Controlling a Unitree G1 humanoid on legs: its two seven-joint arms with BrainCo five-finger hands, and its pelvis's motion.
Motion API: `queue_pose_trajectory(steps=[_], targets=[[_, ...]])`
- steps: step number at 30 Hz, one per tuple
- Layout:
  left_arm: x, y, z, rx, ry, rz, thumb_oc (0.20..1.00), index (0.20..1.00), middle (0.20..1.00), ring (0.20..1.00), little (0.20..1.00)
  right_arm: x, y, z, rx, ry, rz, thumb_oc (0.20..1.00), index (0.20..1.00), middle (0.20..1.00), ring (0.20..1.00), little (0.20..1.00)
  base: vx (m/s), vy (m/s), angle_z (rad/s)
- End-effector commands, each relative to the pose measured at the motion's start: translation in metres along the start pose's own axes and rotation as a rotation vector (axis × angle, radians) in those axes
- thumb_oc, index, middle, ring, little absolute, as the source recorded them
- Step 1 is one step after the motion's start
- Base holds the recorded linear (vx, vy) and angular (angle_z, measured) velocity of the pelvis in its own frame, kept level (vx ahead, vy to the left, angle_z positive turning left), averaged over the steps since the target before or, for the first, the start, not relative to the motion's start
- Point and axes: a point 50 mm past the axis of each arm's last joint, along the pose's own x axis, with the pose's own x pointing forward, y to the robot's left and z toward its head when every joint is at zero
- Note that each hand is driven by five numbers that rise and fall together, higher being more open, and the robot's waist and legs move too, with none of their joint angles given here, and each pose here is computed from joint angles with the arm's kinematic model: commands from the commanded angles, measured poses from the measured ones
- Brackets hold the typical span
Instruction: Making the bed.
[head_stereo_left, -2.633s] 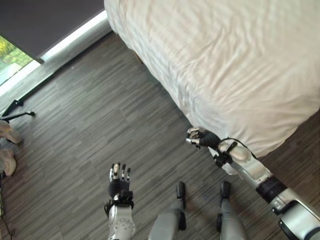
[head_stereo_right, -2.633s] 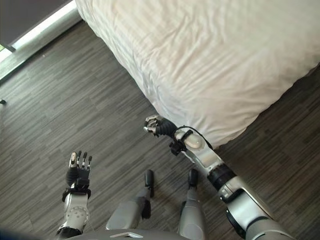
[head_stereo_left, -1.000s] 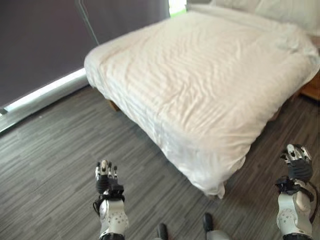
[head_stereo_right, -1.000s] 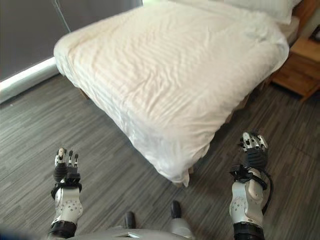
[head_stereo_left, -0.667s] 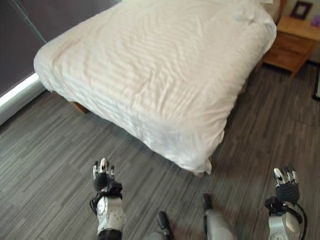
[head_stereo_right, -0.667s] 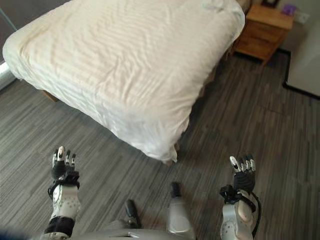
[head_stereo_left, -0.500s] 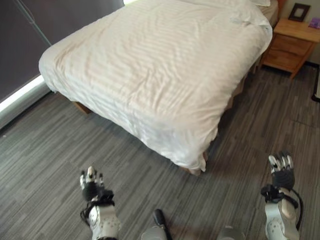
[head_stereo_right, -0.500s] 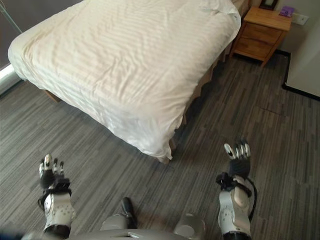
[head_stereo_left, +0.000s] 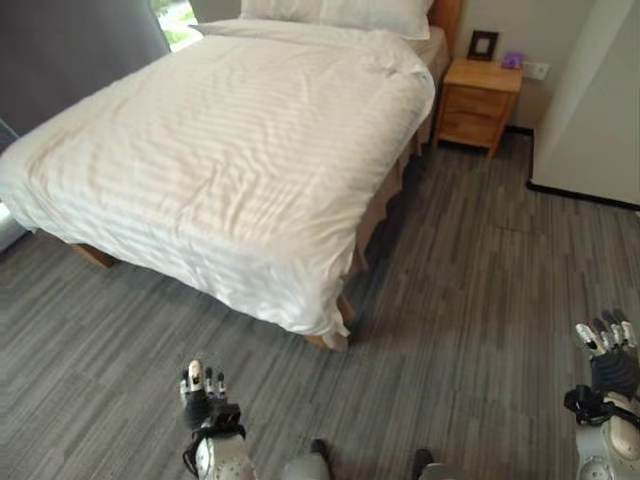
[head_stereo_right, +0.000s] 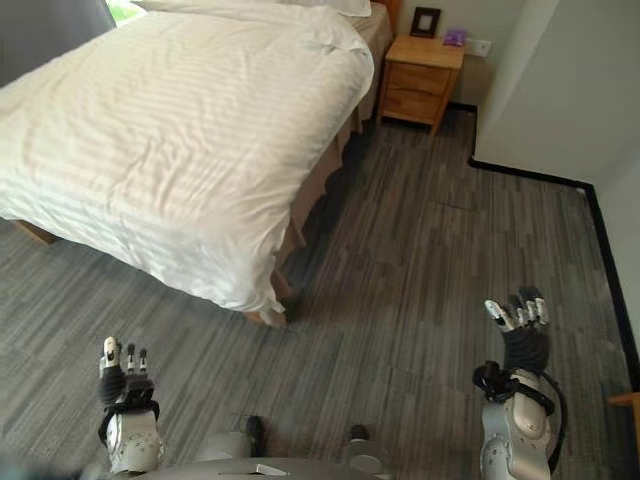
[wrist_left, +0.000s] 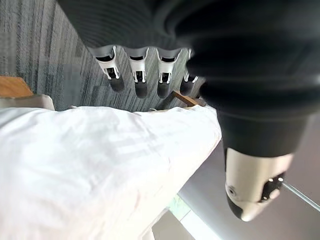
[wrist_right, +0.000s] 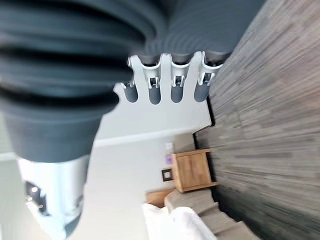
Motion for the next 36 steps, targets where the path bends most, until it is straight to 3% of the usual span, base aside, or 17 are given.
queue_pose_trajectory(steps=[1, 12, 13, 22, 31, 36], targets=[[0.018, -0.023, 0.047, 0.059, -0.172, -0.109, 1.0, 1.0, 1.0, 1.0, 1.0, 0.006, 0.043, 0.015, 0.162, -0.135, 0.076, 1.0, 1.0, 1.0, 1.0, 1.0, 0.0, 0.037, 0.09], [0.017, -0.023, 0.054, 0.184, -0.184, -0.139, 1.0, 1.0, 1.0, 1.0, 1.0, 0.0, 0.049, 0.001, 0.163, -0.071, 0.113, 1.0, 1.0, 1.0, 1.0, 1.0, 0.02, 0.041, 0.03], [0.006, -0.109, 0.065, 0.534, -0.283, -0.56, 1.0, 1.0, 1.0, 1.0, 1.0, 0.001, 0.063, -0.016, 0.112, 0.058, 0.284, 1.0, 1.0, 1.0, 1.0, 1.0, 0.0, 0.0, 0.0], [-0.002, -0.082, 0.048, 0.418, -0.152, -0.498, 1.0, 1.0, 1.0, 1.0, 1.0, -0.015, 0.045, -0.032, 0.067, 0.141, 0.239, 1.0, 1.0, 1.0, 1.0, 1.0, -0.01, 0.005, 0.0], [0.011, -0.104, 0.067, 0.44, -0.256, -0.512, 1.0, 1.0, 1.0, 1.0, 1.0, -0.009, 0.054, -0.017, 0.162, 0.048, 0.2, 1.0, 1.0, 1.0, 1.0, 1.0, -0.09, -0.103, -0.45], [0.021, -0.097, 0.066, 0.26, -0.237, -0.429, 1.0, 1.0, 1.0, 1.0, 1.0, -0.004, 0.041, 0.003, 0.111, -0.047, 0.178, 1.0, 1.0, 1.0, 1.0, 1.0, 0.01, -0.403, -0.25]])
